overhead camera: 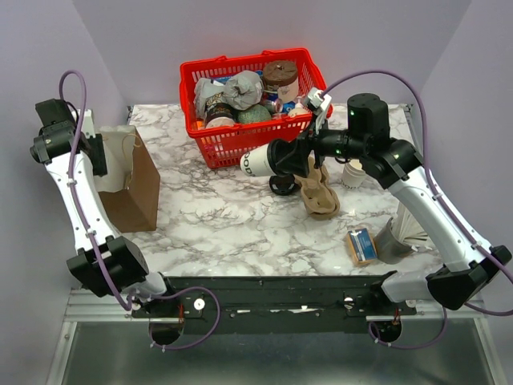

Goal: Pack the takeout coffee

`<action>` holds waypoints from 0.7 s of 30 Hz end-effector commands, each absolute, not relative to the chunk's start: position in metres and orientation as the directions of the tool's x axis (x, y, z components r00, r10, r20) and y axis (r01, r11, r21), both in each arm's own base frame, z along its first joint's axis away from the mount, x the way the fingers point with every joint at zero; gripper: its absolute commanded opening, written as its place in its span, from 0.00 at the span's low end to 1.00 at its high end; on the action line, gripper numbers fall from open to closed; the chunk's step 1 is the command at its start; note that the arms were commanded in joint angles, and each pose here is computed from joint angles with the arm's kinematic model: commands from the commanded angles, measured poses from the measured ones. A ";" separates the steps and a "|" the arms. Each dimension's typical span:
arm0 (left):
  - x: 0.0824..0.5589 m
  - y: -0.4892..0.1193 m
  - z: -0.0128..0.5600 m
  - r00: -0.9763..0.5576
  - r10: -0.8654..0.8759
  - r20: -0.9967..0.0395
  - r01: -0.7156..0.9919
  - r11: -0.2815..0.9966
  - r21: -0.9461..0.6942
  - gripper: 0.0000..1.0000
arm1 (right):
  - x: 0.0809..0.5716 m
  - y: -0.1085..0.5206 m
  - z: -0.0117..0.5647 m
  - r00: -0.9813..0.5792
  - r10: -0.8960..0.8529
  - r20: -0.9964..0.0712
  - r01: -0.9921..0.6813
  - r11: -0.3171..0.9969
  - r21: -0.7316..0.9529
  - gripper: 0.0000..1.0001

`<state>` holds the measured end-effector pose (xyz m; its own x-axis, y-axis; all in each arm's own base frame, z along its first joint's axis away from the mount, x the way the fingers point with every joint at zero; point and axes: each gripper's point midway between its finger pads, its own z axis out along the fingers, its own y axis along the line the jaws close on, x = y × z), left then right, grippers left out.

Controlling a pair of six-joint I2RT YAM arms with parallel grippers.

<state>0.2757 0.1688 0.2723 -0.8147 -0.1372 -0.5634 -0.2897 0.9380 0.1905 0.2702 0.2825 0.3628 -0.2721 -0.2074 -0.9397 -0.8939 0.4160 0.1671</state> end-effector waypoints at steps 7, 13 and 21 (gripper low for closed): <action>0.307 0.181 0.284 -0.790 -0.108 -0.604 -0.266 0.947 0.179 0.20 | 0.260 0.277 0.369 -0.222 -0.218 -0.950 -0.914 0.386 0.125 0.62; 0.312 0.145 0.295 -0.773 0.064 -0.631 -0.044 0.987 0.154 0.00 | 0.259 0.275 0.383 -0.124 -0.242 -0.962 -0.936 0.351 0.032 0.61; 0.290 0.045 0.285 -0.709 0.415 -0.571 0.399 0.903 0.161 0.00 | 0.261 0.281 0.423 0.068 -0.248 -0.966 -0.956 0.262 -0.135 0.59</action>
